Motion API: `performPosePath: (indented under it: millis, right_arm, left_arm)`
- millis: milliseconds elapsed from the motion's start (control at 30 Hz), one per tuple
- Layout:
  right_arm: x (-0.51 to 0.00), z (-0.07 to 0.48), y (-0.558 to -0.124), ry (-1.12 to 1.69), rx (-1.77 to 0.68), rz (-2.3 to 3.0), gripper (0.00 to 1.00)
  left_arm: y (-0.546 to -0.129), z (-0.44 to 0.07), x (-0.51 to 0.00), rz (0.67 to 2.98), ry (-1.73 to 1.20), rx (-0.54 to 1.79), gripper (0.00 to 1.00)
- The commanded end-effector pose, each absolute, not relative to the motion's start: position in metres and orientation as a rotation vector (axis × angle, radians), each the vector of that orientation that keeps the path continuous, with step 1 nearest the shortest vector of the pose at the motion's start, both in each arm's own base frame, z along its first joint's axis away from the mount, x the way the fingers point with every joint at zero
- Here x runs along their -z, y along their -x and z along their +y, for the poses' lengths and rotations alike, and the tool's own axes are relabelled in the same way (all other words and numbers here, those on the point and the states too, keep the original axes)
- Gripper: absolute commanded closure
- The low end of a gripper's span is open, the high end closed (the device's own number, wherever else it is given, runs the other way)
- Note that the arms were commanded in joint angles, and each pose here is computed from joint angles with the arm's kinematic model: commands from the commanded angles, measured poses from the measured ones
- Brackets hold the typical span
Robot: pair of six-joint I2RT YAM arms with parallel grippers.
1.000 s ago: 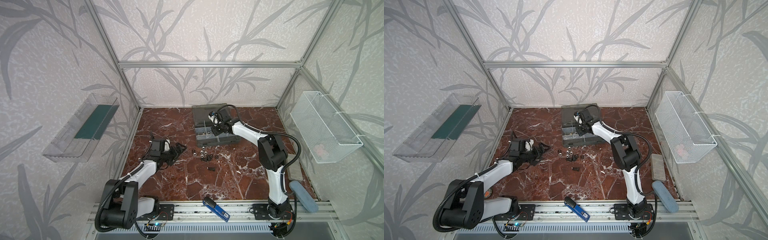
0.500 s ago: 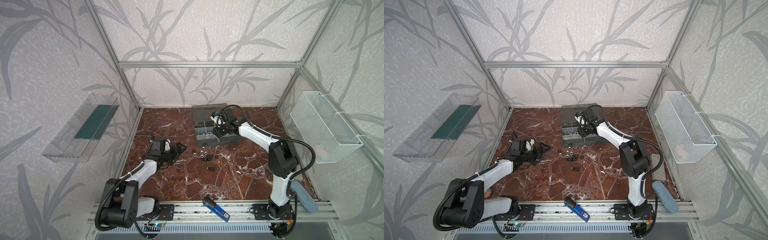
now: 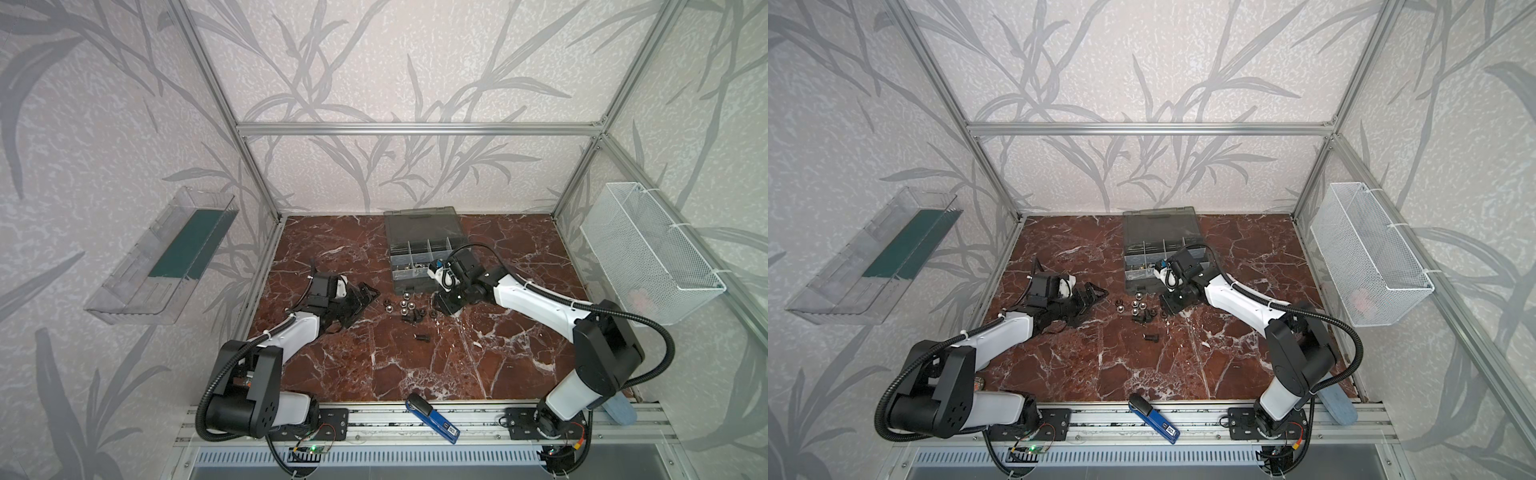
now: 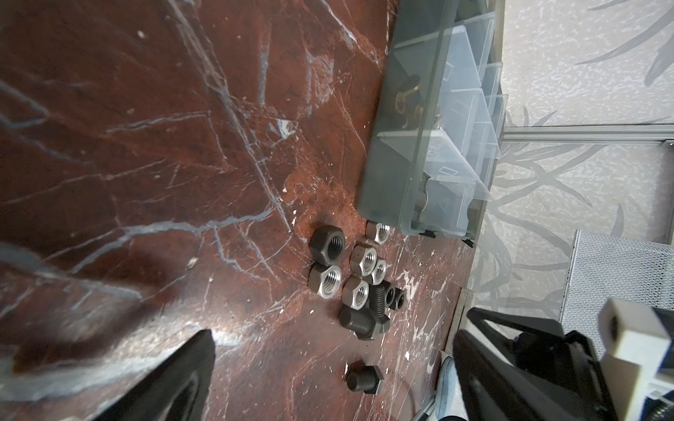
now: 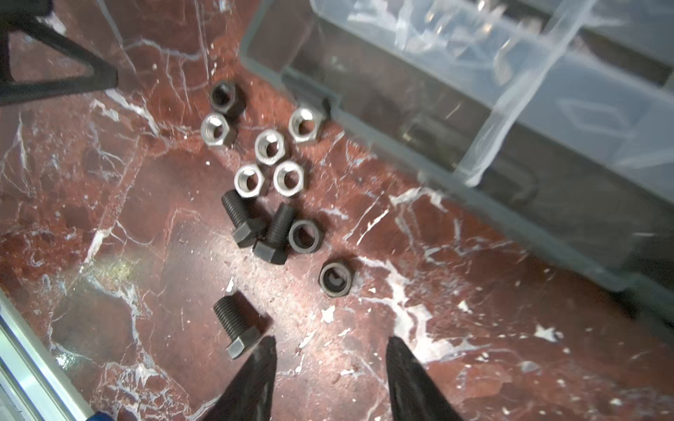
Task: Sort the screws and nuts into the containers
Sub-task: 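Move the right gripper back to the pile over a black hex nut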
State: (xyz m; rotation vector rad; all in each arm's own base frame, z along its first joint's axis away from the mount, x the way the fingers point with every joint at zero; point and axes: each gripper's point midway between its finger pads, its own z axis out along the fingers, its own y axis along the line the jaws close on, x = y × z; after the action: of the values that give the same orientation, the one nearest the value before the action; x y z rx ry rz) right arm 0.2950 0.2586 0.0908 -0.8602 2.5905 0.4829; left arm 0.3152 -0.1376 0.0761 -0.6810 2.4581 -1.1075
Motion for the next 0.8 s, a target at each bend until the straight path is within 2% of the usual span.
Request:
performPosePath:
  millis: [0,200,433,767]
  right_arm:
    - [-0.082,0.261,-0.29,0.807,-0.483,2.631,0.49]
    - [-0.07,0.274,-0.285,0.819,-0.499,2.639,0.49]
    - [-0.048,0.27,-0.297,0.808,-0.382,2.673,0.48]
    - [-0.036,0.273,-0.311,0.775,-0.335,2.678,0.49]
  left_arm:
    - [-0.325,-0.145,-0.086,2.436,0.643,1.14,0.0]
    - [-0.325,-0.146,-0.086,2.438,0.642,1.138,0.0]
    - [-0.324,-0.146,-0.085,2.439,0.643,1.137,0.01]
    - [-0.324,-0.146,-0.085,2.44,0.641,1.136,0.0]
